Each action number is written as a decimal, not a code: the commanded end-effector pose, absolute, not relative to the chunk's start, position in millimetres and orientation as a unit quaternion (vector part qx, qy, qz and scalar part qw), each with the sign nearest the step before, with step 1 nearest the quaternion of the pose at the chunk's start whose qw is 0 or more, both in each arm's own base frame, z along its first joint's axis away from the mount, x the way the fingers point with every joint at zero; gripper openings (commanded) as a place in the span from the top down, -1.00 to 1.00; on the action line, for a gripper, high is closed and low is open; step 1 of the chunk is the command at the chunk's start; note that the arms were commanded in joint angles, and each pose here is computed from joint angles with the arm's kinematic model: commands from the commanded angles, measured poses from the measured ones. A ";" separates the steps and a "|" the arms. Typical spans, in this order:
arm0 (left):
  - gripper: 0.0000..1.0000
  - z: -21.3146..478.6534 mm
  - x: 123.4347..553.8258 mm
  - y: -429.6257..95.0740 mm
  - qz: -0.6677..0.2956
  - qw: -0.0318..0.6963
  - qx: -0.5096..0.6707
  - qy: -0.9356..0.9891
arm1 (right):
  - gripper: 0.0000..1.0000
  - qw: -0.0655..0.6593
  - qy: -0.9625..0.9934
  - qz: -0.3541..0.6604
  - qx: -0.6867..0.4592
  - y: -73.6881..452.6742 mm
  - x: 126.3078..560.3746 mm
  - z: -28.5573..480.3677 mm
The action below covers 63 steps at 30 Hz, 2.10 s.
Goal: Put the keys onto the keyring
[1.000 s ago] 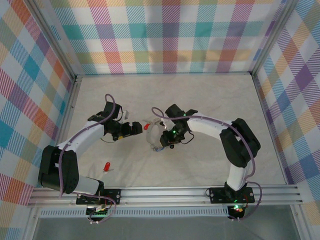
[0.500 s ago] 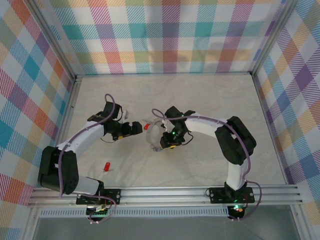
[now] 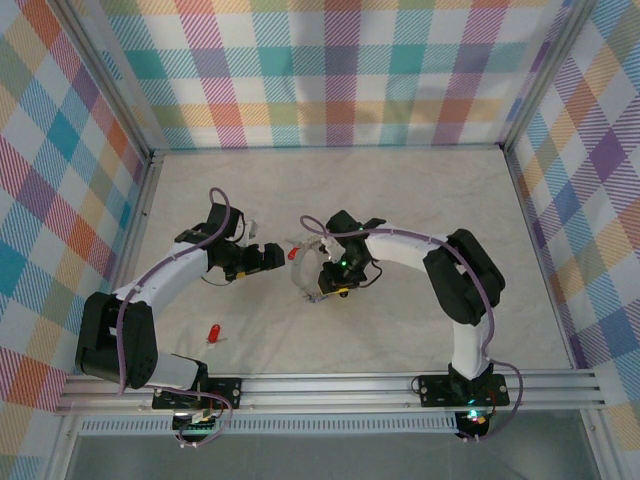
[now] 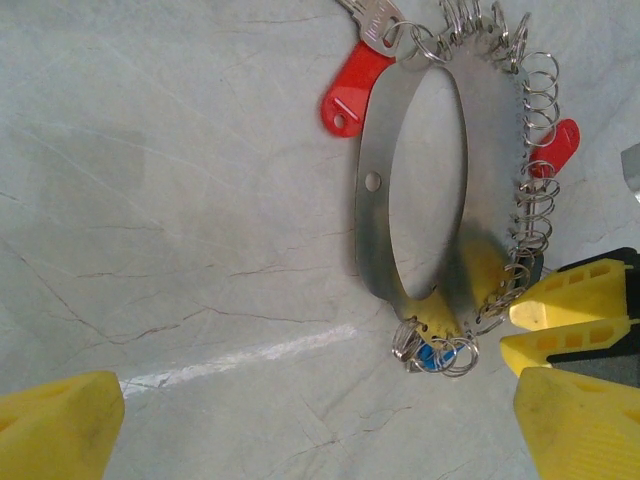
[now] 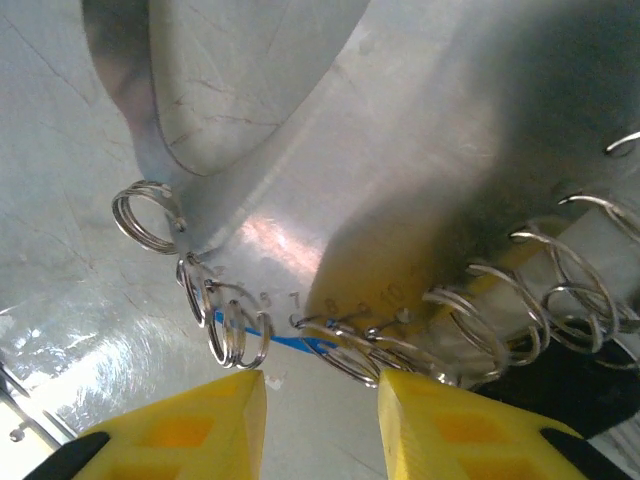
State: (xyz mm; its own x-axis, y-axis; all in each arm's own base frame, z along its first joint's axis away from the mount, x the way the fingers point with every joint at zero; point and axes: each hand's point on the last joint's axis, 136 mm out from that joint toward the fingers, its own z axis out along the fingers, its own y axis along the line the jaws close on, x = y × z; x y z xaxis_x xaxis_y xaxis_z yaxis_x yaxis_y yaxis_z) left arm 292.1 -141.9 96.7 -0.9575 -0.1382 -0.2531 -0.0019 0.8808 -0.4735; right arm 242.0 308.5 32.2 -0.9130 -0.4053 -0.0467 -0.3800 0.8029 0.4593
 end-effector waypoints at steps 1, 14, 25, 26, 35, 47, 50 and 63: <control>-1.00 103.1 292.7 -138.1 -0.242 0.150 -0.039 0.958 | 0.29 0.037 -0.951 -0.228 0.205 308.1 241.6 28.3; -1.00 103.3 292.7 -138.1 -0.242 0.151 -0.038 0.958 | 0.30 0.052 -0.939 -0.255 0.226 313.8 232.3 30.4; -1.00 102.7 292.7 -138.8 -0.244 0.150 -0.038 0.957 | 0.30 0.039 -0.941 -0.240 0.233 308.4 235.1 32.0; -1.00 102.3 292.6 -139.1 -0.244 0.149 -0.038 0.957 | 0.31 0.037 -0.944 -0.231 0.232 305.4 236.0 30.8; -1.00 103.9 293.6 -141.2 -0.251 0.151 -0.035 0.956 | 0.42 0.031 -0.952 -0.198 0.233 299.8 242.8 22.7; -0.99 103.4 293.5 -145.9 -0.263 0.144 -0.032 0.953 | 0.56 -0.056 -0.951 -0.158 0.259 314.1 246.3 28.1; -0.99 105.6 292.4 -146.6 -0.267 0.147 -0.031 0.952 | 0.57 -0.076 -0.950 -0.158 0.257 311.0 246.9 30.4; -0.99 116.6 291.4 -142.7 -0.261 0.167 -0.027 0.950 | 0.69 -0.133 -0.917 -0.215 0.309 327.6 249.4 49.8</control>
State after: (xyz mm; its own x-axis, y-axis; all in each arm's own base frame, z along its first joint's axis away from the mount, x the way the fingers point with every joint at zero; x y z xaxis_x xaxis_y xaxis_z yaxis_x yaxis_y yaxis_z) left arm 291.0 -146.5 110.1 -0.9505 -0.1353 -0.2796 0.0257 0.8629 -0.5048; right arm 247.4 319.6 38.7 -0.8082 -0.4936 -0.3212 -0.5810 0.7575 0.2978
